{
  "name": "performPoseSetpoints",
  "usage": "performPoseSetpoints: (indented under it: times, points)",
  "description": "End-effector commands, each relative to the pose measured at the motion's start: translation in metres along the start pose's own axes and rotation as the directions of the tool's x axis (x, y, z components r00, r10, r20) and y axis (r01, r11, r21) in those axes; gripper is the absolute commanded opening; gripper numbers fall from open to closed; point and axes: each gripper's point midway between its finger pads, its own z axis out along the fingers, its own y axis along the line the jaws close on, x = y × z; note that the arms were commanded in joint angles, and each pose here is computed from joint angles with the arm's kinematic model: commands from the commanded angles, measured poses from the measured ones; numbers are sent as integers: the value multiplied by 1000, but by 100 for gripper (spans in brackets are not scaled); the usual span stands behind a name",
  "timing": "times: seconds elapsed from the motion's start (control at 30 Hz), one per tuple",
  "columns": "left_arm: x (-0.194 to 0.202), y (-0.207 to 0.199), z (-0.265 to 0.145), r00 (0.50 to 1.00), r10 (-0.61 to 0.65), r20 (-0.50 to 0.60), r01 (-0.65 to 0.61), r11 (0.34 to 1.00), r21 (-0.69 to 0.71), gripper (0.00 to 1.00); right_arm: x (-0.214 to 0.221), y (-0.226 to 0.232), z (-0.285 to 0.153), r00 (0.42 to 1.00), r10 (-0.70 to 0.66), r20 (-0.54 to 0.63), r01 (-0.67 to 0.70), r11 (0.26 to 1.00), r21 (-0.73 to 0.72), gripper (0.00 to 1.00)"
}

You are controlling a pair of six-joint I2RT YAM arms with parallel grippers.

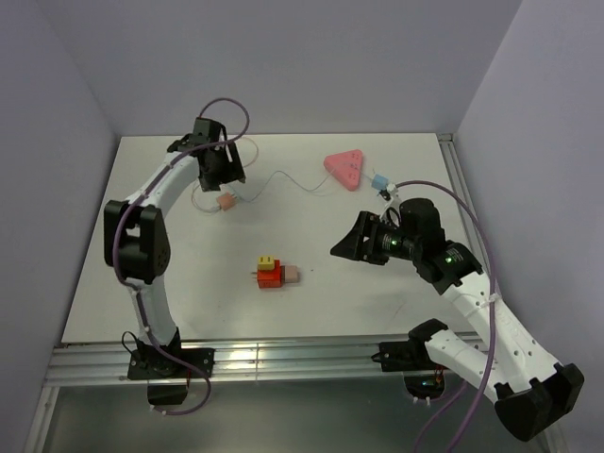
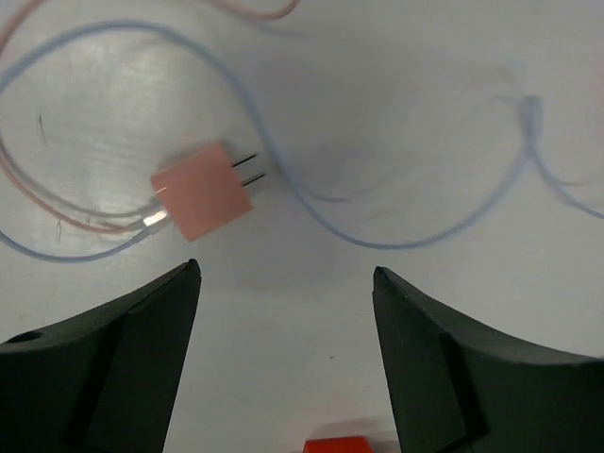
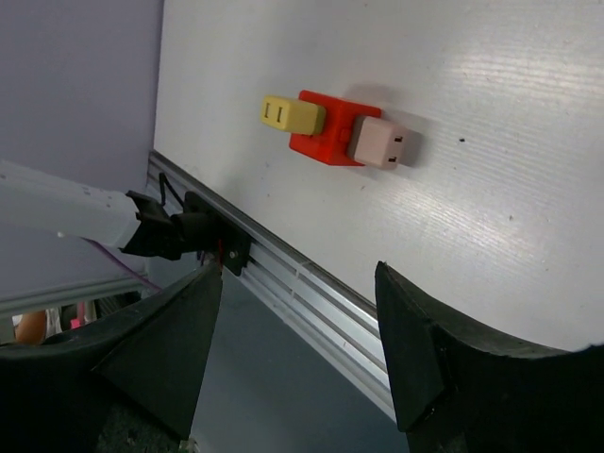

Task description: Insert the plug

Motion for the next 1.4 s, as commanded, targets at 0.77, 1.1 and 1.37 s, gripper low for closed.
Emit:
performPoseSetpoints:
  times: [0.77, 1.1, 1.37]
  points:
    - [33, 75, 29, 703, -665, 252, 671, 503, -544, 82, 18, -31, 29, 998, 10, -57, -10, 1000, 10, 73]
    - [54, 58, 49, 475, -836, 274, 799, 278, -534, 80, 23, -33, 26, 998, 15, -57, -14, 1000, 9, 72]
    - [66, 58, 56, 306, -888, 344, 853, 95, -513, 77, 29, -38, 24, 998, 5, -58, -4, 1000, 19, 72]
